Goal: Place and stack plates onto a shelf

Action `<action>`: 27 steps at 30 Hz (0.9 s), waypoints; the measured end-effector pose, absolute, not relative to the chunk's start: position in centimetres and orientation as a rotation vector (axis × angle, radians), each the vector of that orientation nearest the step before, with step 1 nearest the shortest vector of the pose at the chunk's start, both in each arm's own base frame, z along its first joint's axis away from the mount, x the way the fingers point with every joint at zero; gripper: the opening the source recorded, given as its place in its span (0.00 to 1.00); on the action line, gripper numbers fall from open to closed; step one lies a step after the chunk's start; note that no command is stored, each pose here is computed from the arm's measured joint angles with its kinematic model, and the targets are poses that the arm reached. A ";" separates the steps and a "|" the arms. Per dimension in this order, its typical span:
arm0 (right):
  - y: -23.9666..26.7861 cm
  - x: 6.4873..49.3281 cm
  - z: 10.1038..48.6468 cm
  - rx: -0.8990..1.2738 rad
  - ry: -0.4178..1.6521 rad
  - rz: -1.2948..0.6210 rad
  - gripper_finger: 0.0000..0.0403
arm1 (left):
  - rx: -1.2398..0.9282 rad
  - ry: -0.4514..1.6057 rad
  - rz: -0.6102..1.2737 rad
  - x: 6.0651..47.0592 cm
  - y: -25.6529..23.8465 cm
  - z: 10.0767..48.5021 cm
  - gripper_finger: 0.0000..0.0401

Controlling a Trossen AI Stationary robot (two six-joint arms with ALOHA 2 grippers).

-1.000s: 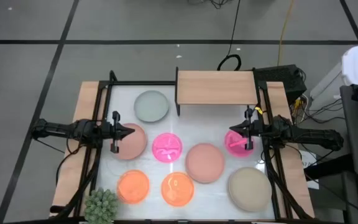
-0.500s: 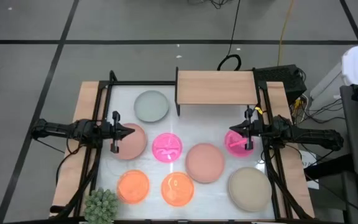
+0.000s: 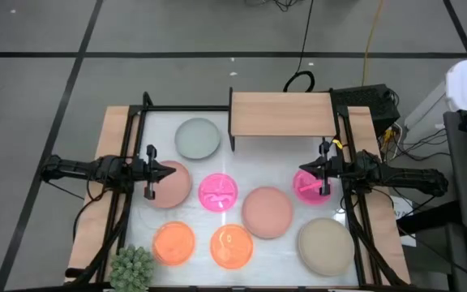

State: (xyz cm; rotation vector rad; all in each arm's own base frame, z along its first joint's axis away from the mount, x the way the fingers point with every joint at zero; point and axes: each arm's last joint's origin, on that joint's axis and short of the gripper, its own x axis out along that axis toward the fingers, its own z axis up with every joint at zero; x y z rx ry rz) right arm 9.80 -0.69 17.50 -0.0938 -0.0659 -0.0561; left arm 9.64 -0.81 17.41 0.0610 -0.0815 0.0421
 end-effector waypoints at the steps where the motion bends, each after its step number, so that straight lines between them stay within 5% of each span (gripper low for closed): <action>1: -0.7 9.8 17.5 -0.094 -0.066 -0.056 0.00 | 0.061 -0.082 0.042 9.6 -0.8 17.4 0.01; 27: -0.8 9.8 17.5 -0.119 -0.064 -0.081 0.00 | 0.061 -0.082 0.042 9.6 -0.8 17.4 0.01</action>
